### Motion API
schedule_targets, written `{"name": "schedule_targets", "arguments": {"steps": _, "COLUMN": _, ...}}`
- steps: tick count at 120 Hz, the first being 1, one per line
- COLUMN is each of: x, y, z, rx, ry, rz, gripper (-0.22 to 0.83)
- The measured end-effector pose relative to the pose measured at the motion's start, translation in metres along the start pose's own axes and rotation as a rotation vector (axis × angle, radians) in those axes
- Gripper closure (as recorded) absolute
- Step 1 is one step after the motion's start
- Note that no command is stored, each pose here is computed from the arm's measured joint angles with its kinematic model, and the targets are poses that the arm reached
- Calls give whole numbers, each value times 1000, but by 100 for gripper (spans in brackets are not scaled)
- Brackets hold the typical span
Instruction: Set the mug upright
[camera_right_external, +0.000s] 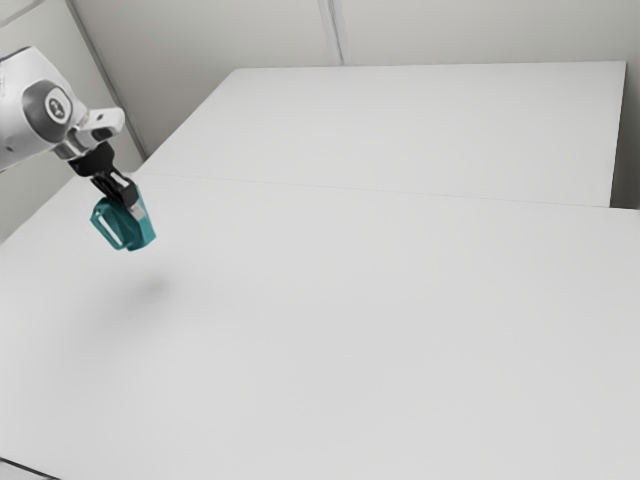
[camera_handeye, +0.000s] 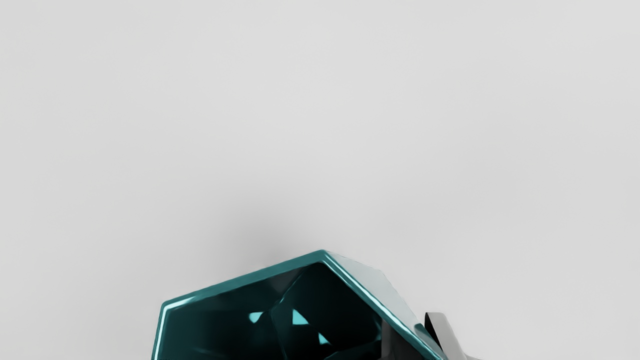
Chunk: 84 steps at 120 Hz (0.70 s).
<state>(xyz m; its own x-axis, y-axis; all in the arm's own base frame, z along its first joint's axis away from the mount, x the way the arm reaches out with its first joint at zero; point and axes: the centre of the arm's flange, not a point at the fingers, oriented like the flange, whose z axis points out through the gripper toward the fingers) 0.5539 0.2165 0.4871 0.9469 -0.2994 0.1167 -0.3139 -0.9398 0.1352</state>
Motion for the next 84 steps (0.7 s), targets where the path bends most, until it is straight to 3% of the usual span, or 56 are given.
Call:
{"name": "schedule_targets", "arguments": {"steps": 22, "x": -5, "y": 33, "z": 17, "rx": 43, "ry": -69, "rz": -10, "gripper": 79}}
{"name": "schedule_targets", "arguments": {"steps": 84, "x": -5, "y": 113, "z": 63, "rx": 165, "ry": -124, "rz": -56, "gripper": 78}}
